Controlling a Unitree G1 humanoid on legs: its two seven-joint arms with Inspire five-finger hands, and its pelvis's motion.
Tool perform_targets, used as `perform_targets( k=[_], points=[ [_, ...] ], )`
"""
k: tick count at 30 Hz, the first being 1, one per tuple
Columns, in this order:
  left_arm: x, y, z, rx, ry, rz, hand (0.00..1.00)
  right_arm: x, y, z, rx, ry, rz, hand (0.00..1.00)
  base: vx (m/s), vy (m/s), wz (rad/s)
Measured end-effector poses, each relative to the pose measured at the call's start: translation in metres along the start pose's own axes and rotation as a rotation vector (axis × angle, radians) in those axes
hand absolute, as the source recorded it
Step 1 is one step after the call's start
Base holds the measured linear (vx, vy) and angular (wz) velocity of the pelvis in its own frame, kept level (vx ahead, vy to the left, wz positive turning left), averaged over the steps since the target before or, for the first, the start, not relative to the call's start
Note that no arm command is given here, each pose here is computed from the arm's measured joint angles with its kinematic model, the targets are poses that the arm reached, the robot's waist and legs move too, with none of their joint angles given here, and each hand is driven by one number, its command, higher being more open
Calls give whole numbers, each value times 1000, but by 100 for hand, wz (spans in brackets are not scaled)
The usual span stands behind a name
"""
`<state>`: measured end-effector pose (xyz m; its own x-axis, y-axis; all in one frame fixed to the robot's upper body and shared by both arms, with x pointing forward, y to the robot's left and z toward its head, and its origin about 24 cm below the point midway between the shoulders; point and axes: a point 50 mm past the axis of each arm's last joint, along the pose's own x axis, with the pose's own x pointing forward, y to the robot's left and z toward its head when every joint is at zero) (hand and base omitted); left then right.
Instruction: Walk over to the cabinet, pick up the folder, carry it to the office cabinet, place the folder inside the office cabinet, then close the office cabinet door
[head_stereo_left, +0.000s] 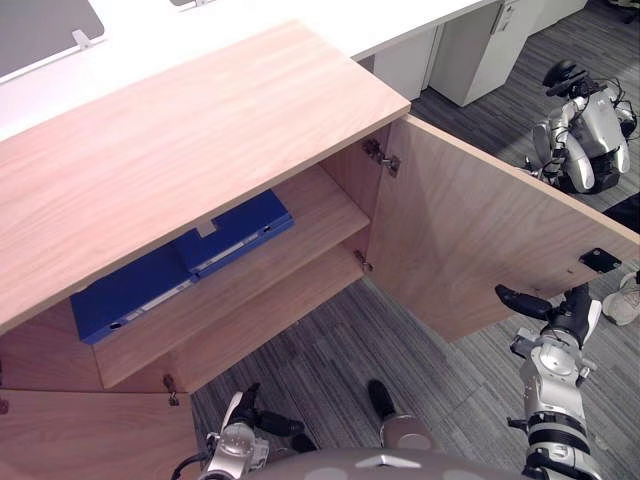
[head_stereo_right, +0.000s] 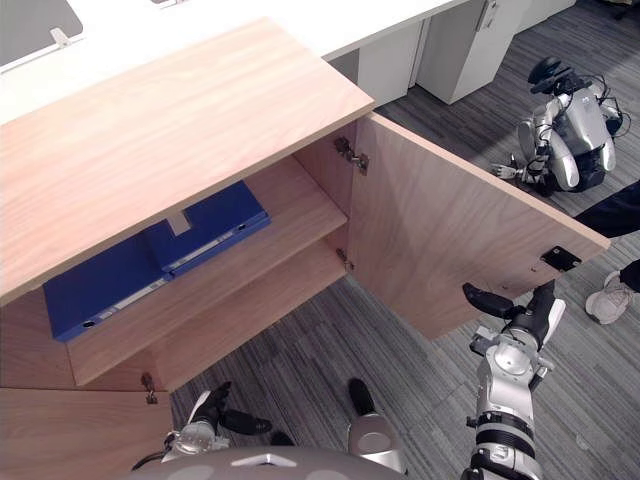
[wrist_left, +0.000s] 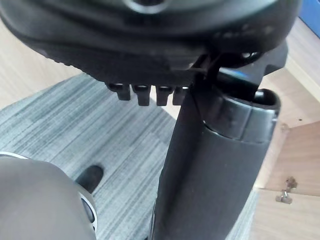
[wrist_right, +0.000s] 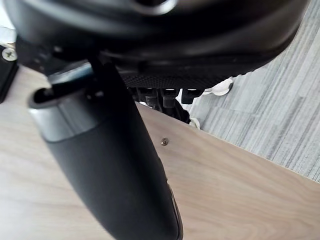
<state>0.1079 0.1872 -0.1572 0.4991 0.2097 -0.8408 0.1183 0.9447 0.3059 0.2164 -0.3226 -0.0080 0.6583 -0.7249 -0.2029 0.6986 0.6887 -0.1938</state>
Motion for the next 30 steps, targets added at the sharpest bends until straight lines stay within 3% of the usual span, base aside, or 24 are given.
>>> perform_targets(
  k=[9,15,23,30],
  points=[
    [0,-1,-3,5,11,-3,100,-8,2,-6,-5,7,25,100,-3,-2,5],
    [0,-1,-4,37,21,-7,100,-43,7,-23,-17,20,97,100,7,-14,-3],
    [0,-4,-3,77,21,-22,100,-105,12,-55,-72,107,318,100,0,-4,-2],
    [2,-2,-1,128,12,-38,100,-130,9,-70,-139,173,510,100,0,0,0]
  ],
)
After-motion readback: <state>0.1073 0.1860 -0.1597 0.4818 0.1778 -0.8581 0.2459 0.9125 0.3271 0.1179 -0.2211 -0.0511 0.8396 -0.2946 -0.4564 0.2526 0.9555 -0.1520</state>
